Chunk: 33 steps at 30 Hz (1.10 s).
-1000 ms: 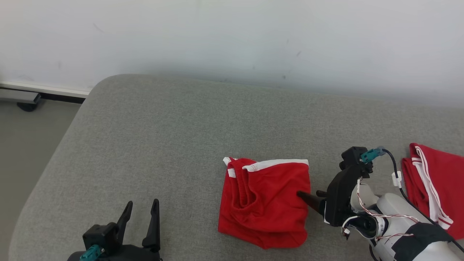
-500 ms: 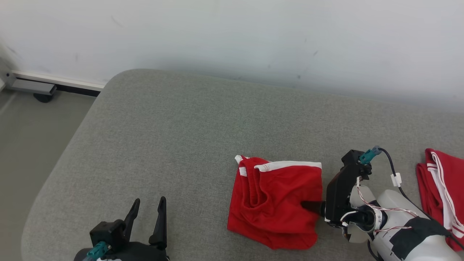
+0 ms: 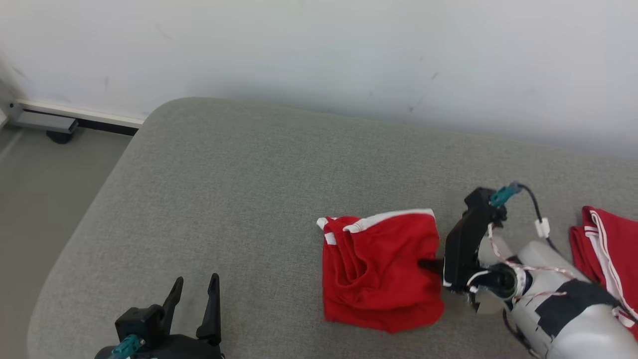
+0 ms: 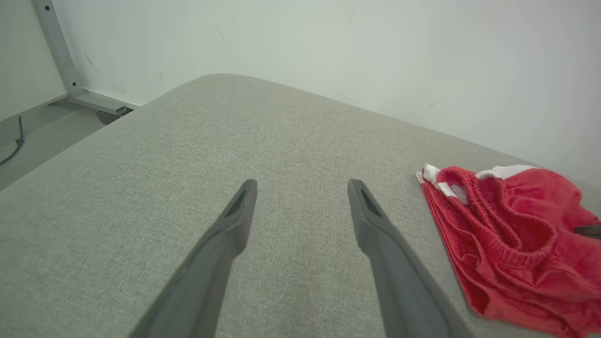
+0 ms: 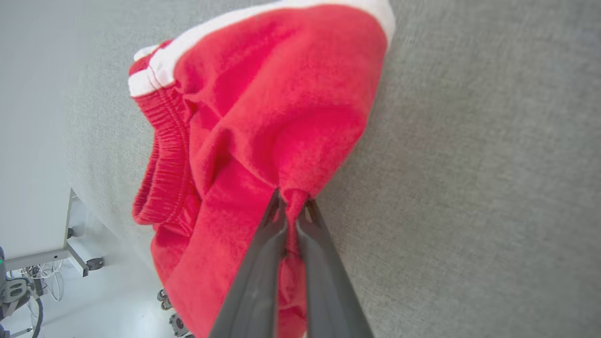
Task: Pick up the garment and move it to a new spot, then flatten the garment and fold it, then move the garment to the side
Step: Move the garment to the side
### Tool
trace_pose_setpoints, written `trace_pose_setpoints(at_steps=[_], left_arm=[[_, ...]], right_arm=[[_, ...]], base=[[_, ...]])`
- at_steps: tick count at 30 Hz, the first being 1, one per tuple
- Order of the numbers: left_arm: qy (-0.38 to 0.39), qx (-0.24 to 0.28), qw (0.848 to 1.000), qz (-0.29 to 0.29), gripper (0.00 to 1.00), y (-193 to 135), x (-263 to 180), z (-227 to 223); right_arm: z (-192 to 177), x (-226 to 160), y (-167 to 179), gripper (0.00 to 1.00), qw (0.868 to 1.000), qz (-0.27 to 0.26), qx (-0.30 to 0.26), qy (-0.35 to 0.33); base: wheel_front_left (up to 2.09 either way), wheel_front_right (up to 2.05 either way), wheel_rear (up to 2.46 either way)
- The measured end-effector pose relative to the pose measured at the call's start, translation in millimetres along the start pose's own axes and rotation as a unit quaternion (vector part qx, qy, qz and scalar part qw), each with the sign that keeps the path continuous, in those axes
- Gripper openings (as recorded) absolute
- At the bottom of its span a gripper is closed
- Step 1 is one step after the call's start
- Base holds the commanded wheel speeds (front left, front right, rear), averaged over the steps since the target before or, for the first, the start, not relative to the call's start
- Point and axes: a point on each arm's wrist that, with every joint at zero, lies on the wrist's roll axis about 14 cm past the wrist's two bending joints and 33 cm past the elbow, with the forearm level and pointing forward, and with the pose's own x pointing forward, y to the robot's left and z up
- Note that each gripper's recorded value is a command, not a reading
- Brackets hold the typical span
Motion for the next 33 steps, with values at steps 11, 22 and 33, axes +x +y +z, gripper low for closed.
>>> trace_pose_setpoints(at_steps=[11,22,33], left_arm=[[0.006,0.001,1.000,-0.029,1.00,-17.9,4.5,-4.7],[0.009,0.009,0.998,-0.067,1.00,-38.2,16.0,-4.7],[0.017,0.015,0.994,-0.108,1.00,-63.7,26.1,-9.8]], right_arm=[[35.8,-40.7,-15.0,0.00,0.997,-0.016,-0.054,-0.053],[61.8,-89.6,-49.7,0.00,0.993,-0.062,-0.056,-0.089],[88.9,-140.1,-85.8,0.00,0.984,-0.122,-0.043,-0.122]], base=[[0.00,0.00,0.00],[0.00,0.00,0.00],[0.00,0.00,0.00]])
